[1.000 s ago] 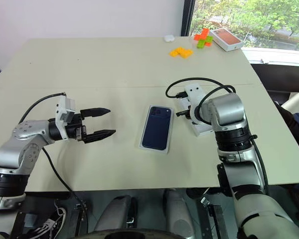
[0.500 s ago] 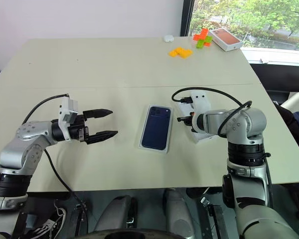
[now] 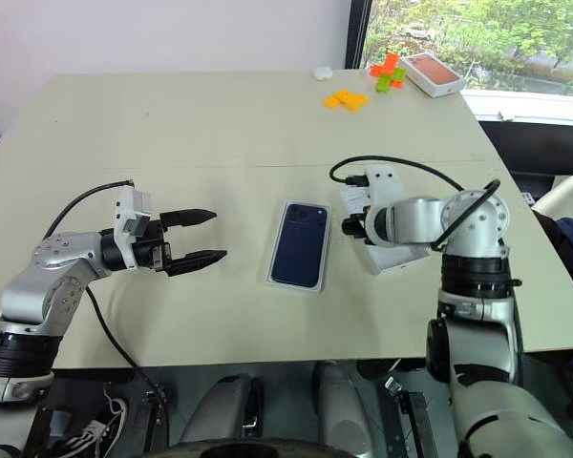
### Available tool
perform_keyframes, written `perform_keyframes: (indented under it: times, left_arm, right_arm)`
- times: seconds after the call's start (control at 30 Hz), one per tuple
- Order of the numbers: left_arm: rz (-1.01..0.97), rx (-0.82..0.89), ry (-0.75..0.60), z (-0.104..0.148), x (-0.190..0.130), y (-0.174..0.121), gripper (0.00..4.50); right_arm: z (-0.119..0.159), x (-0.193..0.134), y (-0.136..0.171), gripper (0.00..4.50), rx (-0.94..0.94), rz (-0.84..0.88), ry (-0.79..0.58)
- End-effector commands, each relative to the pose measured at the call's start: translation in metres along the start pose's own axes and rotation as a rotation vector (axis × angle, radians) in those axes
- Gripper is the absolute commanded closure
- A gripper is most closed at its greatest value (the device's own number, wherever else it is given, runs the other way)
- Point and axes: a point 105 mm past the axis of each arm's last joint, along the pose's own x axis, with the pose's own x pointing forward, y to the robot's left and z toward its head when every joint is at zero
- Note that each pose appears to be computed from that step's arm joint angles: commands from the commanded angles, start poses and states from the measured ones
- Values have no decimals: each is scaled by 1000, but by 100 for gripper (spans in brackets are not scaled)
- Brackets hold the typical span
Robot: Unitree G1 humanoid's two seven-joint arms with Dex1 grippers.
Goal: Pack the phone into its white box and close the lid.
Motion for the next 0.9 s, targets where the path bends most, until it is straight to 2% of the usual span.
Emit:
perform_keyframes:
  times: [0.03, 0.3, 0.8, 0.9]
  left_arm:
    - [-6, 26, -17, 6, 1, -2, 0]
    - [-6, 21, -23, 6, 1, -4, 0]
    - [-1, 15, -37, 7, 4, -4, 0]
    - [0, 15, -39, 7, 4, -5, 0]
  right_arm:
    - [9, -10, 10, 173, -123, 41, -13]
    - [-9, -10, 14, 173, -299, 103, 73]
    - [-10, 3, -4, 173, -363, 49, 80]
    - [-10, 4, -9, 259, -373, 30, 84]
